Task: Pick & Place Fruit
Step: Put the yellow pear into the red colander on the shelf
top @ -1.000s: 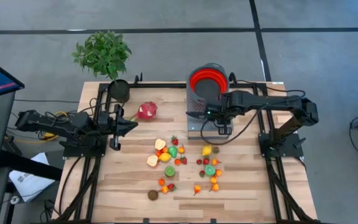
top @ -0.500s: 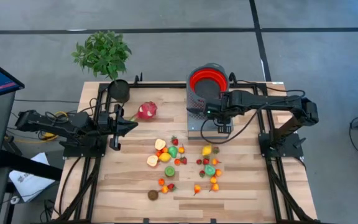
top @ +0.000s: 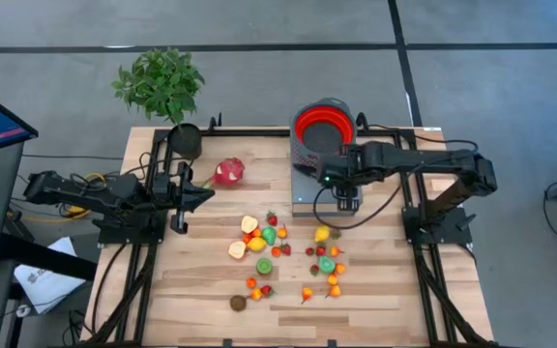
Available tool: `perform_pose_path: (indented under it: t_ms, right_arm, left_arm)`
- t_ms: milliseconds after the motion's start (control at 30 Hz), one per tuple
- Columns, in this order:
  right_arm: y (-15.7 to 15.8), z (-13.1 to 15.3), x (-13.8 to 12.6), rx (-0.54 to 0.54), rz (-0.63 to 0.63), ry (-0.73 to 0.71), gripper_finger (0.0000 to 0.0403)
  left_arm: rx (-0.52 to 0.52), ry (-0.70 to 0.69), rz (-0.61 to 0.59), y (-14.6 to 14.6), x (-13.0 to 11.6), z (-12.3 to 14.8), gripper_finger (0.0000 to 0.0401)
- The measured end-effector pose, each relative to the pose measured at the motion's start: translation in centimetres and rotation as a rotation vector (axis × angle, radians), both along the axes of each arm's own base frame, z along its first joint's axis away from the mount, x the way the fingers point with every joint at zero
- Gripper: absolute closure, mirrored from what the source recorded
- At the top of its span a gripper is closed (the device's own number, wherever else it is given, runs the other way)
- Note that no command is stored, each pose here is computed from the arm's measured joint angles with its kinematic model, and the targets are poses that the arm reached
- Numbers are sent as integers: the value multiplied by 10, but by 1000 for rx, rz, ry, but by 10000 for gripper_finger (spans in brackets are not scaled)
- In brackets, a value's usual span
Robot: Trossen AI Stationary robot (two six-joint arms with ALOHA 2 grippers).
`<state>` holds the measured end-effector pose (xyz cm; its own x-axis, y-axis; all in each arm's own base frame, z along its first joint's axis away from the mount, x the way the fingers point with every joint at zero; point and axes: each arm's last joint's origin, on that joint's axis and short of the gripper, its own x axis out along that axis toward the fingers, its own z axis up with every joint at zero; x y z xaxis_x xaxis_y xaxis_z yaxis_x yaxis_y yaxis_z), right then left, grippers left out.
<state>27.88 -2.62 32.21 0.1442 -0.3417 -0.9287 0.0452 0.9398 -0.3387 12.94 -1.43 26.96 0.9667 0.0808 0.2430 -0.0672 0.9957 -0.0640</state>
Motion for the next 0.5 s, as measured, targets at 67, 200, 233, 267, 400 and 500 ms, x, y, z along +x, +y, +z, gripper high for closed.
perform_pose_path:
  t_ms: [67, 200, 233, 267, 400, 500]
  right_arm:
    - [7, 5, 1, 3, 8, -24, 277]
    - [19, 8, -1, 15, -8, -94, 340]
    - [22, 8, -3, 19, -11, -113, 356]
    - [26, 7, -6, 24, -13, -122, 371]
    - [44, 10, -23, 61, -36, -215, 396]
    - [59, 17, -36, 111, -50, -363, 383]
  left_arm:
    - [0, 0, 0, 0, 0, 0, 398]
    - [0, 0, 0, 0, 0, 0, 398]
    - [0, 0, 0, 0, 0, 0, 398]
    - [0, 0, 0, 0, 0, 0, 398]
    - [-2, 0, -1, 0, 0, 0, 398]
    - [-2, 0, -1, 0, 0, 0, 398]
